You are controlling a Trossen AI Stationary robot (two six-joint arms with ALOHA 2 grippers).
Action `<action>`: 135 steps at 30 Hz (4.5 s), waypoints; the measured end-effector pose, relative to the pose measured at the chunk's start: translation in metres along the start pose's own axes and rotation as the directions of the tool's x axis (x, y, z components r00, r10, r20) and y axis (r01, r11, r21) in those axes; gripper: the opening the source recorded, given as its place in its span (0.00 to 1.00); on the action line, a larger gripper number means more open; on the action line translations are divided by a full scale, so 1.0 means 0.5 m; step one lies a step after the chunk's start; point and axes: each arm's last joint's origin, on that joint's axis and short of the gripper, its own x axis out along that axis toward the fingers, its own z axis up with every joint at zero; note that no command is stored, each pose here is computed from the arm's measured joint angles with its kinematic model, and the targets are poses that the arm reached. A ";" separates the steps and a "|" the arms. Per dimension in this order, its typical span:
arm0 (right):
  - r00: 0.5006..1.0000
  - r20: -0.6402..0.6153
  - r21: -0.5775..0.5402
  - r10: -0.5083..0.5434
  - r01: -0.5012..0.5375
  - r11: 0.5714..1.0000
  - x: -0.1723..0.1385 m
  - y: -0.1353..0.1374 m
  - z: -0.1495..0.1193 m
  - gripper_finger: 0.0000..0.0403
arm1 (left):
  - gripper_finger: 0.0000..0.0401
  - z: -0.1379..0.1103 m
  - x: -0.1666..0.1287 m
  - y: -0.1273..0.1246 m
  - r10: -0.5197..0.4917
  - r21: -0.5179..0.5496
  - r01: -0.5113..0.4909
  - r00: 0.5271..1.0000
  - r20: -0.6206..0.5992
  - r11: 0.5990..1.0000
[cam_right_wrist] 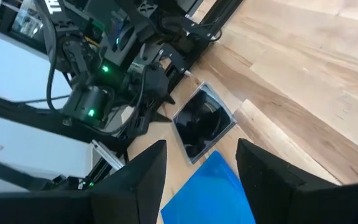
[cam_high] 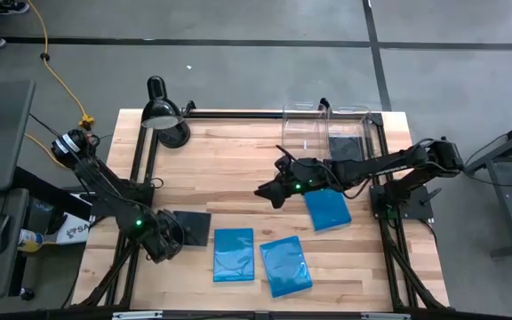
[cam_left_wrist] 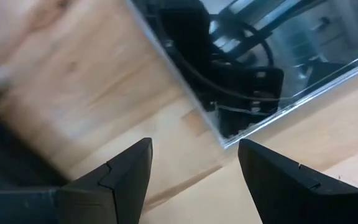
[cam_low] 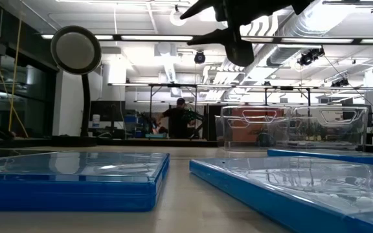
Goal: Pick & place jewel cases by type
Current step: Put the black CD case into the right transparent bin
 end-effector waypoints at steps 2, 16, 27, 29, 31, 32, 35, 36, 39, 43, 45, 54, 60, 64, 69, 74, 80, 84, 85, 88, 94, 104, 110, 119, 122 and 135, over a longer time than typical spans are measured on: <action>1.000 0.007 0.002 -0.005 0.005 1.000 0.000 0.000 0.000 0.44 | 0.59 0.001 0.012 0.001 -0.042 0.000 0.042 0.999 0.003 0.999; 0.994 0.027 0.003 -0.103 0.103 0.995 -0.001 -0.013 -0.004 0.44 | 0.59 0.038 0.033 0.005 -0.078 -0.098 0.082 0.996 0.040 0.992; 0.989 0.013 -0.001 -0.146 0.146 0.989 -0.002 -0.021 -0.008 0.44 | 0.59 0.067 0.029 -0.007 -0.134 -0.169 0.151 0.985 0.109 0.974; 0.988 0.019 -0.003 -0.155 0.155 0.988 -0.002 -0.022 -0.008 0.44 | 0.59 0.070 0.028 -0.010 -0.143 -0.173 0.163 0.982 0.123 0.971; 0.986 0.021 -0.004 -0.166 0.166 0.986 -0.002 -0.023 -0.008 0.44 | 0.59 0.075 0.027 -0.012 -0.152 -0.182 0.177 0.978 0.141 0.967; 0.985 0.021 -0.005 -0.174 0.174 0.985 -0.002 -0.024 -0.009 0.44 | 0.59 0.078 0.027 -0.013 -0.155 -0.190 0.181 0.977 0.144 0.965; 0.974 0.020 0.012 -0.225 0.225 0.974 -0.004 -0.032 -0.012 0.44 | 0.59 0.088 0.026 -0.014 -0.158 -0.214 0.190 0.975 0.157 0.958; 0.968 0.019 0.018 -0.250 0.250 0.968 -0.005 -0.036 -0.014 0.44 | 0.59 0.092 0.026 -0.014 -0.159 -0.225 0.193 0.974 0.160 0.955; 0.947 0.019 0.023 -0.320 0.320 0.947 -0.008 -0.047 -0.019 0.44 | 0.59 0.103 0.025 -0.015 -0.158 -0.250 0.201 0.971 0.182 0.947; 0.926 0.027 0.035 -0.375 0.374 0.927 -0.011 -0.055 -0.021 0.44 | 0.59 0.120 0.023 -0.014 -0.153 -0.287 0.212 0.965 0.215 0.934; 0.922 0.040 0.046 -0.384 0.382 0.923 -0.011 -0.056 -0.021 0.44 | 0.59 0.130 0.023 -0.013 -0.150 -0.309 0.219 0.961 0.231 0.926; 0.919 0.053 0.051 -0.392 0.389 0.920 -0.011 -0.056 -0.020 0.44 | 0.59 0.171 0.019 -0.017 -0.168 -0.354 0.298 0.920 0.354 0.886; 0.916 0.031 0.039 -0.399 0.398 0.917 -0.012 -0.058 -0.023 0.44 | 0.59 0.193 0.015 -0.017 -0.168 -0.336 0.325 0.892 0.419 0.884; 0.899 -0.019 0.041 -0.438 0.439 0.898 -0.016 -0.067 -0.032 0.44 | 0.59 0.211 0.014 -0.012 -0.158 -0.316 0.307 0.895 0.418 0.898; 0.870 0.008 0.040 -0.492 0.491 0.870 -0.021 -0.064 -0.050 0.44 | 0.59 0.242 0.011 0.000 -0.120 -0.262 0.257 0.887 0.446 0.930; 0.879 0.021 0.051 -0.476 0.474 0.879 -0.021 -0.050 -0.065 0.44 | 0.59 0.282 0.007 0.021 -0.076 -0.182 0.178 0.884 0.460 0.967; 0.881 -0.013 0.084 -0.473 0.473 0.877 -0.013 -0.045 -0.093 0.44 | 0.59 0.314 0.008 0.035 -0.142 -0.084 0.184 0.921 0.362 0.979; 0.877 -0.031 0.108 -0.479 0.479 0.871 0.015 -0.053 -0.122 0.44 | 0.59 0.324 0.010 0.036 -0.177 -0.027 0.196 0.929 0.325 0.980; 0.878 -0.024 0.118 -0.477 0.477 0.871 0.025 -0.056 -0.127 0.44 | 0.59 0.324 0.011 0.036 -0.179 -0.023 0.196 0.930 0.321 0.980; 0.892 0.000 0.157 -0.452 0.447 0.881 0.058 -0.066 -0.140 0.44 | 0.59 0.324 0.011 0.035 -0.180 -0.019 0.196 0.931 0.318 0.980; 0.932 0.017 0.218 -0.362 0.350 0.911 0.118 -0.084 -0.164 0.44 | 0.59 0.323 0.012 0.033 -0.198 0.013 0.204 0.933 0.301 0.979; 0.938 -0.044 0.265 -0.345 0.344 0.901 0.130 -0.096 -0.172 0.46 | 0.59 0.326 0.008 0.019 -0.297 0.058 0.293 0.912 0.284 0.954; 0.934 -0.047 0.321 -0.355 0.351 0.880 0.130 -0.099 -0.170 0.54 | 0.59 0.334 0.017 0.011 -0.308 0.062 0.304 0.904 0.296 0.951; 0.924 -0.040 0.414 -0.380 0.362 0.836 0.128 -0.105 -0.168 0.61 | 0.59 0.326 0.035 -0.005 -0.301 0.096 0.286 0.912 0.277 0.954; 0.924 -0.043 0.423 -0.380 0.362 0.831 0.129 -0.107 -0.166 0.61 | 0.59 0.324 0.036 -0.006 -0.298 0.100 0.281 0.913 0.280 0.954; 0.925 -0.077 0.463 -0.372 0.363 0.809 0.131 -0.111 -0.167 0.61 | 0.59 0.325 0.037 -0.005 -0.286 0.093 0.271 0.912 0.293 0.958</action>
